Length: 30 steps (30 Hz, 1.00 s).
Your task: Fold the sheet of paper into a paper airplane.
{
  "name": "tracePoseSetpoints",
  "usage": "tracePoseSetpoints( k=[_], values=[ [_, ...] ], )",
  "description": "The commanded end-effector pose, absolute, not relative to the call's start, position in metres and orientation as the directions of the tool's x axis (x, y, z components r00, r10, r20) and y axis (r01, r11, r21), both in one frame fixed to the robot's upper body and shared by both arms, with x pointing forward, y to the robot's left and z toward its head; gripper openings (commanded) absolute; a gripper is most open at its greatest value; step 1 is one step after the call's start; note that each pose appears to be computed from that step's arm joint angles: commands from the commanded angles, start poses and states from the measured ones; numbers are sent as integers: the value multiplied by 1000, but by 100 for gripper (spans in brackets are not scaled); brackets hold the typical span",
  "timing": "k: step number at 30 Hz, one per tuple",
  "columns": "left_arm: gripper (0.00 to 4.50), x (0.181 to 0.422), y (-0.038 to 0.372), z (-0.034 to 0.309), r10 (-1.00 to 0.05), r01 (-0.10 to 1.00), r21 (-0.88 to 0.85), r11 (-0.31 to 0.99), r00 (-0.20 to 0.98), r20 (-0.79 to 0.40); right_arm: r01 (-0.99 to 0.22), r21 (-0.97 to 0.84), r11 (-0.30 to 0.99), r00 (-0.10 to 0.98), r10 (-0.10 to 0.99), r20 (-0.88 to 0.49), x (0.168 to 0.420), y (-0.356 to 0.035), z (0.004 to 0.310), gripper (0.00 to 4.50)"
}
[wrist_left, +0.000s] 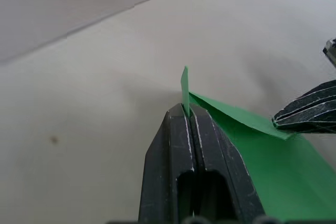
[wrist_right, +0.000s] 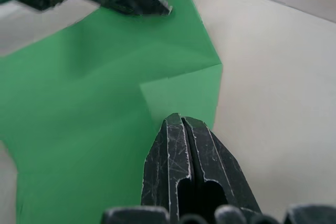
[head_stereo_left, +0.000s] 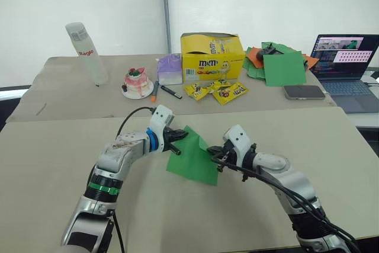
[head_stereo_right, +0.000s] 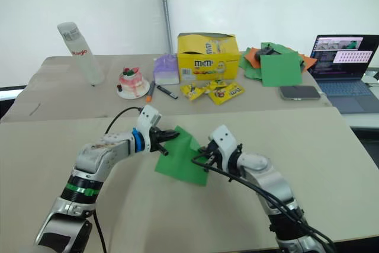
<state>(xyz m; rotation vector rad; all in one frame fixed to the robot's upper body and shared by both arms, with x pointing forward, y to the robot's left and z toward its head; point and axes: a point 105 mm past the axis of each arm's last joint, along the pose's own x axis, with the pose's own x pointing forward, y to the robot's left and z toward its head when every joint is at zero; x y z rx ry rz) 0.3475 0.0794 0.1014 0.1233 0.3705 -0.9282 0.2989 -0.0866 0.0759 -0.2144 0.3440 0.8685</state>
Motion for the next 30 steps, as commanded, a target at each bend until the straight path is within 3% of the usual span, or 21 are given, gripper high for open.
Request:
tracePoseSetpoints(
  k=[1, 4, 12, 18, 30],
  values=[
    [3, 346, 65, 108, -799, 882, 127, 454, 466, -380, -765, -48, 642, 615, 707, -350, 301, -89, 77, 0],
    [3, 343, 52, 109, -825, 909, 200, 365, 415, -383, -753, -43, 656, 628, 698, -344, 304, -90, 74, 0],
    [3, 329, 49, 90, -765, 874, 432, 221, 430, -479, -722, -8, 691, 659, 685, -311, 306, -94, 74, 0],
    [3, 334, 48, 93, -701, 747, 642, 170, 550, -455, -714, -14, 700, 678, 686, -263, 315, -92, 84, 0],
    [3, 322, 45, 83, -660, 716, 696, 54, 549, -513, -691, 16, 722, 707, 681, -190, 334, -93, 100, 0]
  ],
)
